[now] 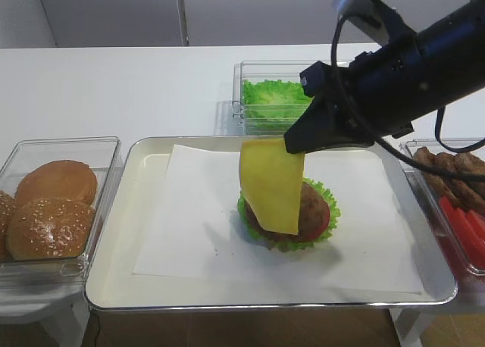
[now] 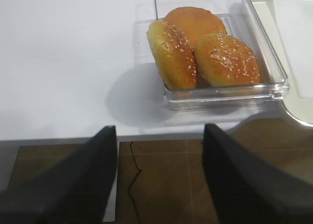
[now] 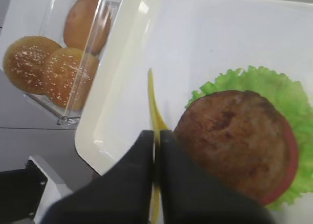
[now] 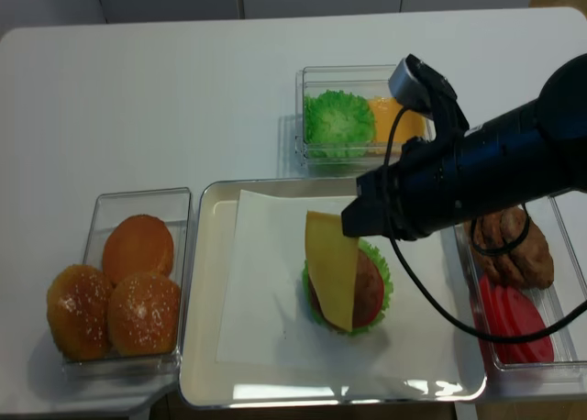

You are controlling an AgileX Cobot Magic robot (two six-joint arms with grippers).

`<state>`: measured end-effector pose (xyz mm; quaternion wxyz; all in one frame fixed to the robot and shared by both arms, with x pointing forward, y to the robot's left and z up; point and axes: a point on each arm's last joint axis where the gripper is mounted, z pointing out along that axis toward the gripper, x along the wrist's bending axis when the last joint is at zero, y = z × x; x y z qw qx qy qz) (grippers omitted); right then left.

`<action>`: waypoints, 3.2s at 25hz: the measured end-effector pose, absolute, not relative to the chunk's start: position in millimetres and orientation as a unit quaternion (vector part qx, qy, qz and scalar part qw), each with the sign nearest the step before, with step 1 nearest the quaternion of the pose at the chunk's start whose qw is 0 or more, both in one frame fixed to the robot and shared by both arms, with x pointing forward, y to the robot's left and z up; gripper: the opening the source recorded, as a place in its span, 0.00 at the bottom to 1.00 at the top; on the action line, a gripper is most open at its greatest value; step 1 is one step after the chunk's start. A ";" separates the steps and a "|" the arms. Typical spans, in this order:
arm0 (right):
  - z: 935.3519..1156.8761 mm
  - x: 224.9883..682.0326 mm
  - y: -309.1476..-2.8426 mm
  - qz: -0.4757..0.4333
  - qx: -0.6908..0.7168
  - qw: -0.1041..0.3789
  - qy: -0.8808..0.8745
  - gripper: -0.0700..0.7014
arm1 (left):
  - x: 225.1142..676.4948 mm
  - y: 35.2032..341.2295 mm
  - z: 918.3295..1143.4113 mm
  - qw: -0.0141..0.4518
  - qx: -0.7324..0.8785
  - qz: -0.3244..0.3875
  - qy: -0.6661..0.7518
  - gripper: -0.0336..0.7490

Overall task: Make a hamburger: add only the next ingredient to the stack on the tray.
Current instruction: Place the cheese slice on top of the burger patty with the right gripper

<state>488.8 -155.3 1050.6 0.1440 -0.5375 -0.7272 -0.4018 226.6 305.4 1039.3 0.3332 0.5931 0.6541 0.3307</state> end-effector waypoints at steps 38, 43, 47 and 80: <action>1037.0 494.5 -166.8 -0.344 -0.544 0.072 -0.762 0.12 | 226.6 305.4 1039.3 0.333 0.593 0.331 0.654 0.57; 1029.7 498.2 -165.3 -0.337 -0.551 0.081 -0.759 0.12 | 226.6 305.4 1039.3 0.333 0.593 0.331 0.654 0.57; 1025.8 500.7 -162.7 -0.340 -0.552 0.092 -0.756 0.12 | 226.6 305.4 1039.3 0.333 0.593 0.331 0.654 0.57; 1019.9 502.6 -165.2 -0.324 -0.519 0.066 -0.788 0.13 | 226.6 305.4 1039.3 0.333 0.593 0.331 0.654 0.57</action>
